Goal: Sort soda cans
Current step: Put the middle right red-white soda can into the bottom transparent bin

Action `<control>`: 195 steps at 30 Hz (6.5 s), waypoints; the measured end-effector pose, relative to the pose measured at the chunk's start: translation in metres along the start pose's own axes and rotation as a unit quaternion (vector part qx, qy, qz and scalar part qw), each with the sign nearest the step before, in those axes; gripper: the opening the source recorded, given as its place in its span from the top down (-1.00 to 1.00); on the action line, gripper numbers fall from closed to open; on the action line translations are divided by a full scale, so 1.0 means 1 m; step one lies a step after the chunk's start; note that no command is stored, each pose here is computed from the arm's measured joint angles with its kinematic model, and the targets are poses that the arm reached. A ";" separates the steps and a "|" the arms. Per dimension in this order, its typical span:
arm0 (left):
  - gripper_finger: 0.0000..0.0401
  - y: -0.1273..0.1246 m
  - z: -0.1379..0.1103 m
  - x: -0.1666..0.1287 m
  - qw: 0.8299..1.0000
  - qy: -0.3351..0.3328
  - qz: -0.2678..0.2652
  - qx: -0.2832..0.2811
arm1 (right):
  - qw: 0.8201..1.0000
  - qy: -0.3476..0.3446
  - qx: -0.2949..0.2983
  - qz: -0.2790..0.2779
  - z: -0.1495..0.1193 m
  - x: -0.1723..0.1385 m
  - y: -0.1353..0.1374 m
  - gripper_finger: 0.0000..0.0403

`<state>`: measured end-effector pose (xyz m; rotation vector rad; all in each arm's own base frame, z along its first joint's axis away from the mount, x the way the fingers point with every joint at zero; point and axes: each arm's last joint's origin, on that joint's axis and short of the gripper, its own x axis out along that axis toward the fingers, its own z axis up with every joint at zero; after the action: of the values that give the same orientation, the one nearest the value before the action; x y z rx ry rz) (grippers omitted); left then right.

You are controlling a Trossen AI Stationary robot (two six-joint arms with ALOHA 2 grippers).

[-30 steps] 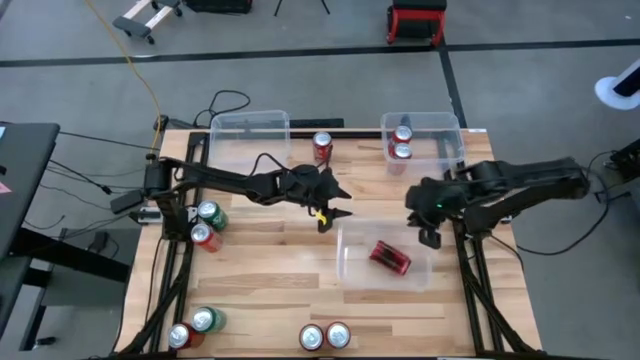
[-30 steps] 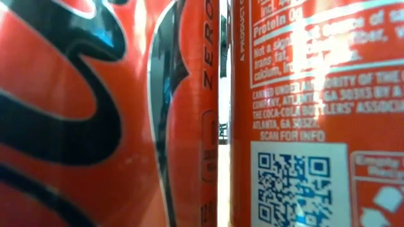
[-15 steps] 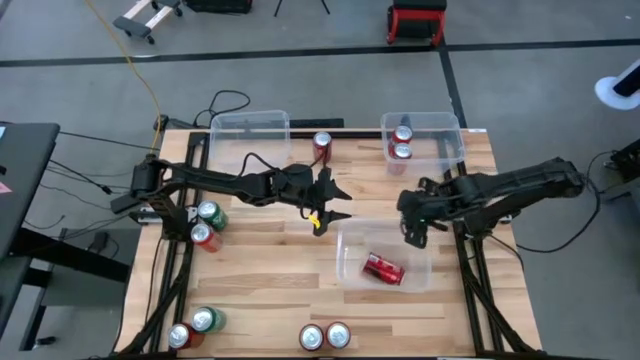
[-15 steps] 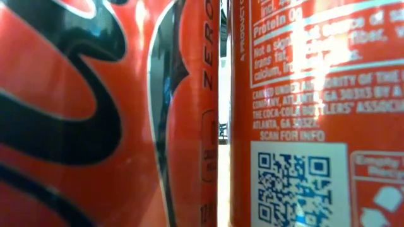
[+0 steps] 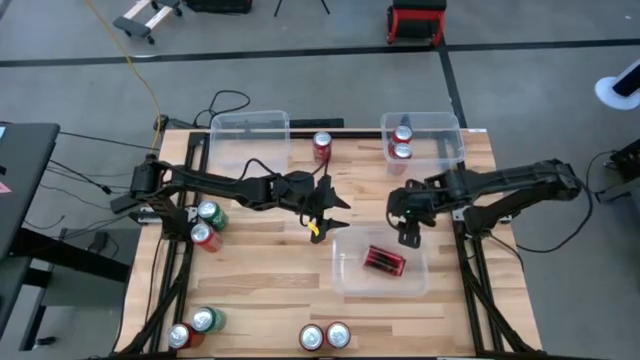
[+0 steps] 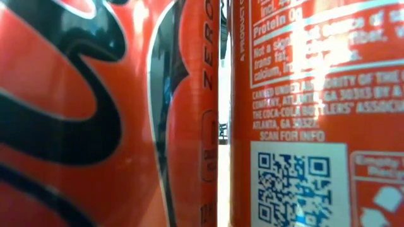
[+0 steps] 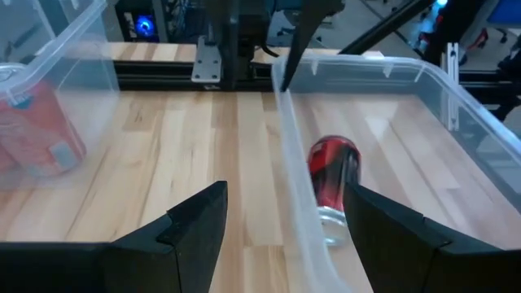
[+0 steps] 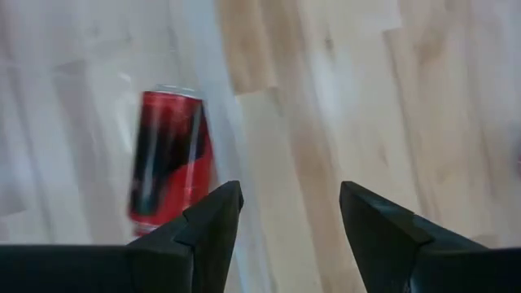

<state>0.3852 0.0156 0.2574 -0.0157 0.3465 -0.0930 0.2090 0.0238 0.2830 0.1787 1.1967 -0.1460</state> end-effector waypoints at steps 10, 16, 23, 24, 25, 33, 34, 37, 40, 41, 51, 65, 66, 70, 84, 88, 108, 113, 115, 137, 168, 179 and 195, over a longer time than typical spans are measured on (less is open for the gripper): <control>-0.19 0.000 -0.001 0.000 1.000 0.005 0.008 -0.001 | 0.999 0.023 -0.020 0.038 0.000 0.007 0.011 -0.16; -0.19 0.000 0.000 0.000 1.000 0.001 0.009 0.000 | 0.997 0.073 -0.037 0.013 0.009 0.035 0.011 0.09; -0.19 0.000 -0.003 0.000 1.000 0.016 0.010 -0.004 | 0.995 0.079 -0.062 0.015 0.012 0.041 0.014 0.84; -0.19 0.001 -0.003 0.000 1.000 0.016 0.010 -0.004 | 0.995 0.074 -0.061 0.005 0.012 0.041 0.014 0.84; -0.19 0.001 -0.003 0.000 1.000 0.016 0.011 -0.004 | 0.996 0.069 -0.060 -0.007 0.011 0.039 0.013 0.84; -0.19 0.001 -0.003 0.000 1.000 0.014 0.011 -0.004 | 0.988 0.020 -0.089 -0.123 0.001 0.021 0.016 0.84; -0.19 0.001 -0.002 0.000 1.000 0.012 0.011 -0.005 | 0.985 0.017 -0.098 -0.138 -0.001 0.019 0.017 0.84; -0.19 0.001 -0.001 0.000 1.000 0.007 0.011 -0.005 | 0.974 0.012 -0.122 -0.189 -0.006 0.013 0.019 0.84; -0.19 0.001 0.000 0.000 1.000 0.004 0.012 -0.005 | 0.958 0.009 -0.144 -0.248 -0.009 0.002 0.022 0.84; -0.19 0.001 0.000 0.000 1.000 0.004 0.012 -0.006 | 0.951 0.007 -0.155 -0.267 -0.010 -0.001 0.024 0.84; -0.19 -0.001 0.005 -0.007 1.000 -0.001 0.024 -0.005 | 0.913 -0.011 -0.216 -0.347 -0.015 -0.004 0.038 0.84; -0.19 -0.020 -0.005 0.003 0.999 0.023 0.022 0.009 | 0.889 0.040 -0.212 -0.403 -0.012 0.062 0.071 0.57; -0.19 -0.021 -0.006 0.003 0.999 0.026 0.027 0.013 | 0.891 0.037 -0.207 -0.402 -0.013 0.062 0.073 0.51; -0.19 -0.023 -0.007 0.003 0.998 0.038 0.048 0.014 | 0.910 0.000 -0.165 -0.381 -0.019 0.053 0.079 0.33; -0.19 -0.033 -0.008 0.003 0.997 0.038 0.070 0.017 | 0.887 -0.021 -0.189 -0.420 -0.036 0.071 0.104 0.86; -0.19 -0.045 -0.009 0.004 0.995 0.040 0.087 0.025 | 0.839 -0.010 -0.232 -0.492 -0.045 0.083 0.107 0.86; -0.19 -0.065 -0.010 0.002 0.987 0.042 0.144 0.054 | 0.783 -0.059 -0.356 -0.508 -0.038 0.057 0.111 0.86; -0.19 -0.064 -0.007 -0.001 0.977 0.035 0.197 0.069 | 0.769 -0.078 -0.372 -0.514 -0.031 0.034 0.104 0.86; -0.19 -0.064 -0.001 -0.006 0.975 0.026 0.207 0.075 | 0.762 -0.089 -0.376 -0.520 -0.028 0.026 0.103 0.86; 0.80 -0.091 0.010 -0.016 0.890 0.049 0.357 0.278 | 0.752 -0.115 -0.359 -0.541 -0.011 0.016 0.098 0.85; 0.80 -0.095 -0.016 -0.006 0.933 0.081 0.303 0.176 | 0.892 -0.050 -0.228 -0.388 -0.006 0.048 0.109 0.85; 0.54 -0.089 -0.008 -0.005 0.939 0.045 0.306 0.148 | 0.948 -0.048 -0.129 -0.288 0.007 0.009 0.098 0.85; 0.53 -0.092 0.004 -0.009 0.944 0.005 0.291 0.154 | 0.993 -0.021 0.093 -0.064 -0.010 -0.054 0.045 0.85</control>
<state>0.3701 -0.0749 0.2672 0.3967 0.3316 0.4414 0.1896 0.0711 0.3328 0.2618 1.1526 -0.3730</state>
